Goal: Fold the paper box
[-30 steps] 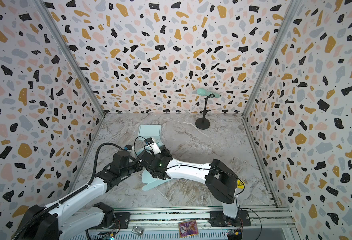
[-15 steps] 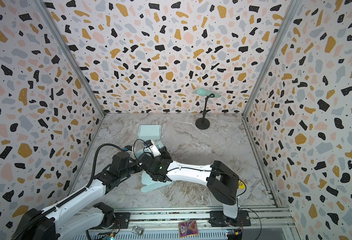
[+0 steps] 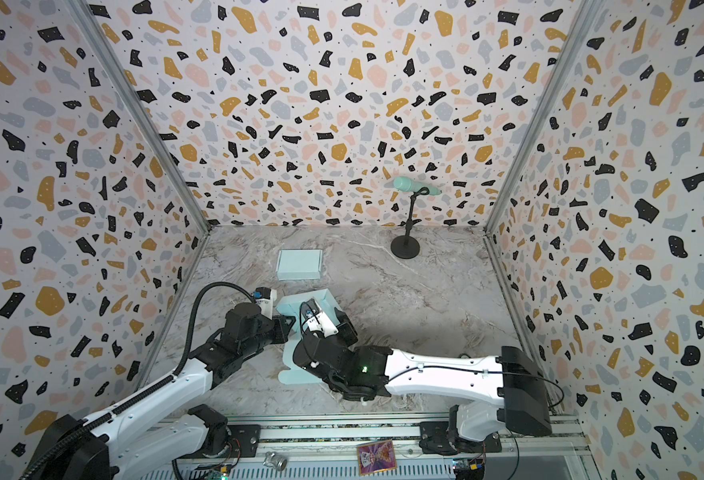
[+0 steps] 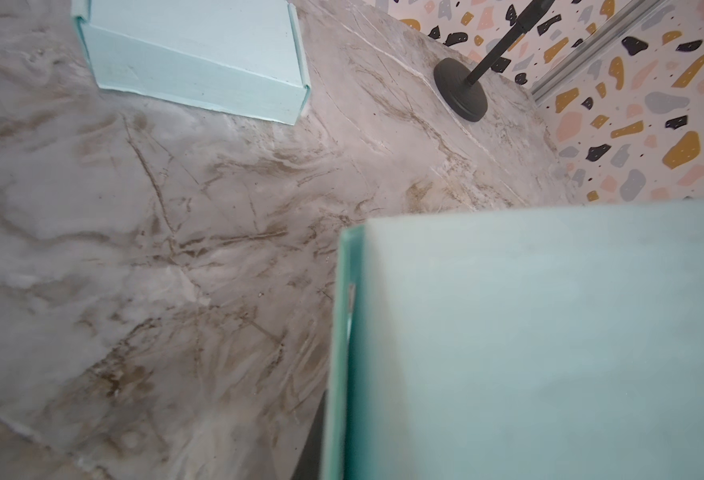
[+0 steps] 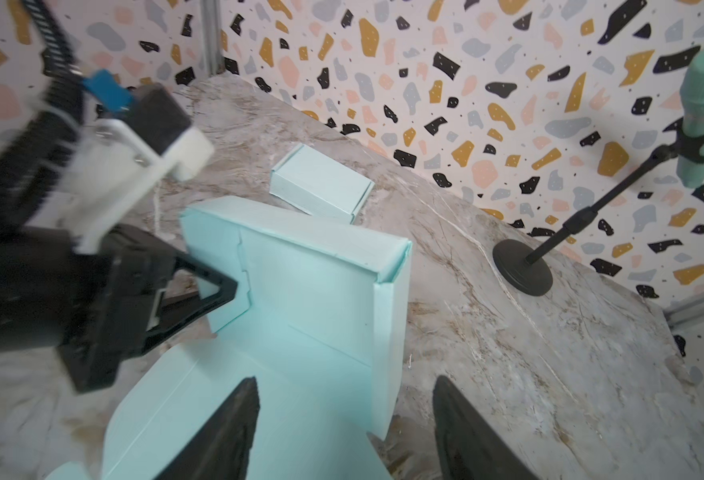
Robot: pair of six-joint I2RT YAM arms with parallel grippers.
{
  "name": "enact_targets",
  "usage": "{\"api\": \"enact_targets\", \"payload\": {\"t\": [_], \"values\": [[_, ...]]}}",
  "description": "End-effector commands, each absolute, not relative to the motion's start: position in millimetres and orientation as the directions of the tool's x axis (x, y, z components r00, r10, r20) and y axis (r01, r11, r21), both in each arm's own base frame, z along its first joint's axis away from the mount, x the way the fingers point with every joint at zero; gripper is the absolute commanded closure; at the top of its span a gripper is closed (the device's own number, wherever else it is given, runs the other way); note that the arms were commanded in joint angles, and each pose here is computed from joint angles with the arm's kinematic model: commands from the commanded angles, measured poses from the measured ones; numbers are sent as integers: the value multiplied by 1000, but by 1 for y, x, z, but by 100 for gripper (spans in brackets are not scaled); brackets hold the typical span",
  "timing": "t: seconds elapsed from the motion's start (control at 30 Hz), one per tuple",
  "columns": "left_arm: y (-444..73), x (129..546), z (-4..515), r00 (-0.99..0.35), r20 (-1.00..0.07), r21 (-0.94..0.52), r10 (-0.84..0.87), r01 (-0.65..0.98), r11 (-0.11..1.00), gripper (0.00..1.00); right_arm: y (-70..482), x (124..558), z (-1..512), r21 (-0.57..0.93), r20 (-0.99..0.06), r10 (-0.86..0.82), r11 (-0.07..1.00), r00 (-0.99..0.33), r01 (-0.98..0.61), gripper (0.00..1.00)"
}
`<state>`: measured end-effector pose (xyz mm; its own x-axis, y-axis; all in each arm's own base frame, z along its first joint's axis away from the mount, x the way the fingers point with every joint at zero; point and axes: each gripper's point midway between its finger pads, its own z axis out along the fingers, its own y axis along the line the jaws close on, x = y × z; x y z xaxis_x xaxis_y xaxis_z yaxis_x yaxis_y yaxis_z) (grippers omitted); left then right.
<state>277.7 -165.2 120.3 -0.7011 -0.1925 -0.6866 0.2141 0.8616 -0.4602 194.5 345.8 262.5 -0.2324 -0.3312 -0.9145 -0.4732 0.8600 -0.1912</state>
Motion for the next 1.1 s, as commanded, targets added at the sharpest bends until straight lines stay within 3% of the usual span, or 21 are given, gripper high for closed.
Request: {"api": "enact_targets", "payload": {"t": [0.0,0.2,0.57,1.07], "values": [[-166,289,135,-643,-757,-365,-119,264,893,90,328,196,306,-123,-946,-258,846,-196,-519,26],[-191,288,135,-621,-784,-287,-18,336,897,89,298,230,321,45,-956,-169,724,-240,-689,22],[-237,293,111,-591,-779,-111,210,458,882,90,324,247,234,-46,-837,-474,559,-273,-828,21],[-237,300,91,-557,-774,9,301,466,885,92,309,270,148,42,-745,-518,592,-421,-805,25]]}}
